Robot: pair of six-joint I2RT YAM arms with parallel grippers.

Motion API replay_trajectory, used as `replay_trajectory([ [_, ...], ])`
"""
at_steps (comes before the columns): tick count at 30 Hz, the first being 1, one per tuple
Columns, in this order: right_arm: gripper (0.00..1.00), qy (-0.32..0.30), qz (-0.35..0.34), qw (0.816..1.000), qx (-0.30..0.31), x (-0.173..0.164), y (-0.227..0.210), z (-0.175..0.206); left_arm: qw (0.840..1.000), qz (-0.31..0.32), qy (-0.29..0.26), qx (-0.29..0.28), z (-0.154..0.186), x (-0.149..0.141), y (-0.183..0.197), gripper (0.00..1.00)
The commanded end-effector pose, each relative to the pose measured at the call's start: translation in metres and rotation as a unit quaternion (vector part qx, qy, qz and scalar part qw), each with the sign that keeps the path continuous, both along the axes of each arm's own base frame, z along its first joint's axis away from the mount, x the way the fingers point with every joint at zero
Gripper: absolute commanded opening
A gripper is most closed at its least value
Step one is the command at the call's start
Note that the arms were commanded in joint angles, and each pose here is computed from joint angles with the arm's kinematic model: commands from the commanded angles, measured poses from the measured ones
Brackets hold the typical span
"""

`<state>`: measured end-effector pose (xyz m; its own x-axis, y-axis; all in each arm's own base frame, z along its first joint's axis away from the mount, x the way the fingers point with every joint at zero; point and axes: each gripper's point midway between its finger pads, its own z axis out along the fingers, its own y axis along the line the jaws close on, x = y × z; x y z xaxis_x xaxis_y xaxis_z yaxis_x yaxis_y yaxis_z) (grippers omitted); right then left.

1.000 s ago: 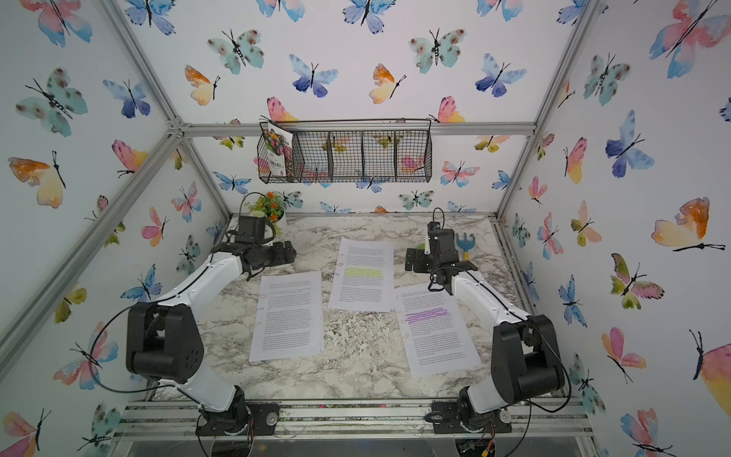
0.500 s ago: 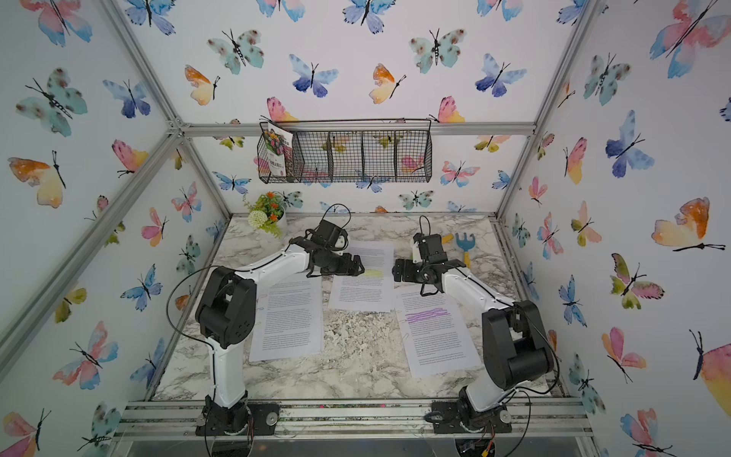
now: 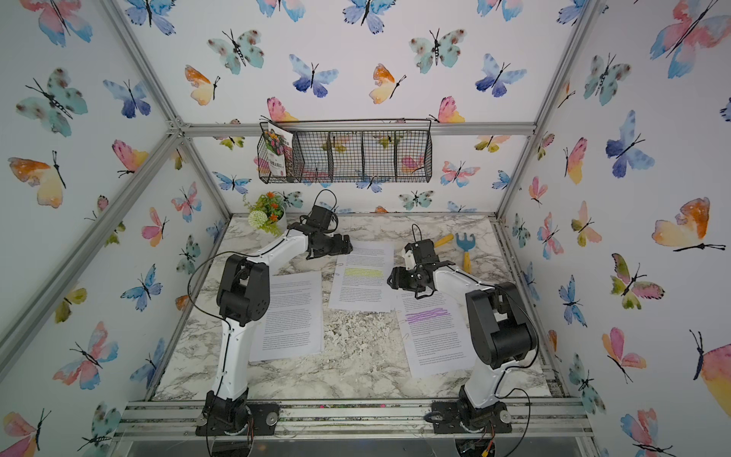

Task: Unclip the paperclips from the documents
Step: Pick up the document from the center of the board.

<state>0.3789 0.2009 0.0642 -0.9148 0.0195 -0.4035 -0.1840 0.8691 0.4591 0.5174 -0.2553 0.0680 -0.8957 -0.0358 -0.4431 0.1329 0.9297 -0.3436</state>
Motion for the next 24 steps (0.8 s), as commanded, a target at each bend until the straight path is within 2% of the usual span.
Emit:
replay_trajectory([
  [1,0.57,-0.004,0.007,1.000,0.016,0.008,0.009,0.004,0.999,-0.002,0.044,-0.016,-0.028,-0.016,-0.008,0.95],
  [8,0.46,0.008,0.017,1.000,0.015,0.009,0.018,-0.008,0.994,0.004,0.093,-0.053,-0.043,-0.040,-0.016,0.97],
  [16,0.37,0.026,0.025,0.999,0.008,0.007,0.029,-0.027,0.972,-0.031,0.158,-0.172,-0.028,-0.072,-0.048,0.99],
  [21,0.35,0.031,0.026,0.999,0.003,0.007,0.031,-0.033,0.965,-0.049,0.155,-0.206,-0.003,-0.076,-0.057,0.93],
  [24,0.35,0.035,0.024,0.999,0.005,0.007,0.032,-0.036,0.963,-0.056,0.154,-0.214,0.004,-0.077,-0.059,0.83],
])
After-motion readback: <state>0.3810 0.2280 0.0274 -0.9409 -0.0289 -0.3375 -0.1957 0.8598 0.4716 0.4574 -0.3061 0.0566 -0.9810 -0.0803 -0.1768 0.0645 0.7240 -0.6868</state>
